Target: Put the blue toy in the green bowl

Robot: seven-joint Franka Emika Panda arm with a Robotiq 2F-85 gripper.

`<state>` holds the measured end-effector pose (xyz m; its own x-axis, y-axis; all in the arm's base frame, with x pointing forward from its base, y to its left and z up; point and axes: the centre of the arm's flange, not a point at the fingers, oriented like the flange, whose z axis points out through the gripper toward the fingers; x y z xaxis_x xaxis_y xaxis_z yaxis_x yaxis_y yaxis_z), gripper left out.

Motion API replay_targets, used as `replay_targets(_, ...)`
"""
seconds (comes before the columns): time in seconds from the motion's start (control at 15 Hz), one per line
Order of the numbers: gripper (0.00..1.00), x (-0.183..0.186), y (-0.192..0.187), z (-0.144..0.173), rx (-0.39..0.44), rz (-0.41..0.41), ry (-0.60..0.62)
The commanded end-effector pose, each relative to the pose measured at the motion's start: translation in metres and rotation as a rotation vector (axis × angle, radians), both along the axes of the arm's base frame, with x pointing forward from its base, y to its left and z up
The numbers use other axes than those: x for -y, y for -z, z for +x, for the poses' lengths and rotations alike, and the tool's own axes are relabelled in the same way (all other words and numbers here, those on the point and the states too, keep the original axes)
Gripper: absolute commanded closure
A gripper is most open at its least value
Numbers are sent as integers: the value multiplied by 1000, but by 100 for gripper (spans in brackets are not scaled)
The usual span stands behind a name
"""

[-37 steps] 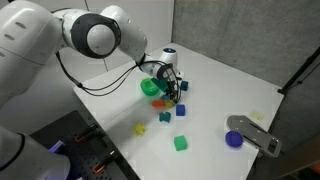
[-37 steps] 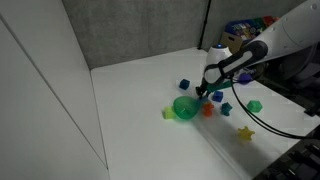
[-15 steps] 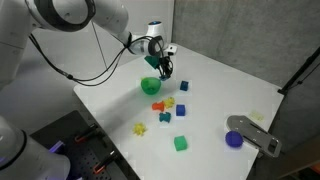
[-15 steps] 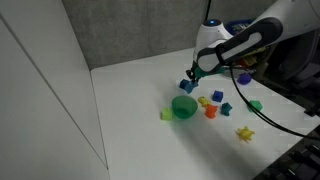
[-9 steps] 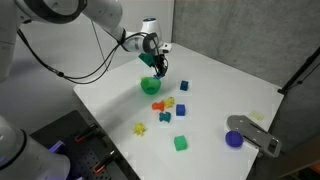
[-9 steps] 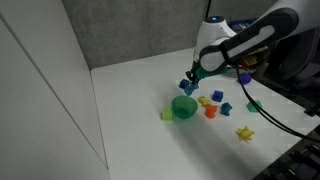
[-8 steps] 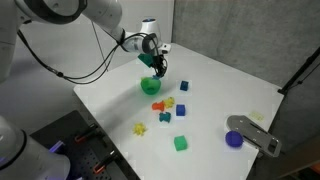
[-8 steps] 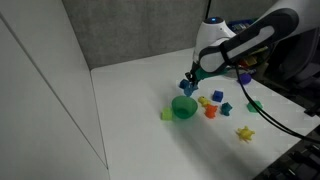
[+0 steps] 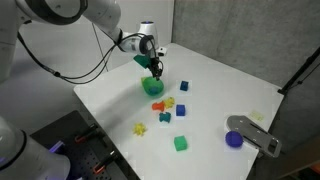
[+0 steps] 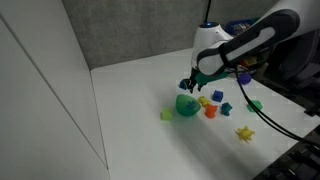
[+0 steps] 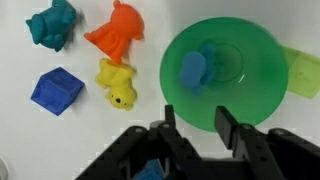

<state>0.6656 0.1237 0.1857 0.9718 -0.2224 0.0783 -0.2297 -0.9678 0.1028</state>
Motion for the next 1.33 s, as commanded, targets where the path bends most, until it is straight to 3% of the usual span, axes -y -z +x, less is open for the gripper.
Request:
replay_targets(0.0, 20, 3, -18, -9, -37, -6, -27)
replay_targets(0.2, 1, 1, -33, -17, -57, -11, -34)
replay_targets(1.27, 0, 11, -141, -70, -85, 17, -85)
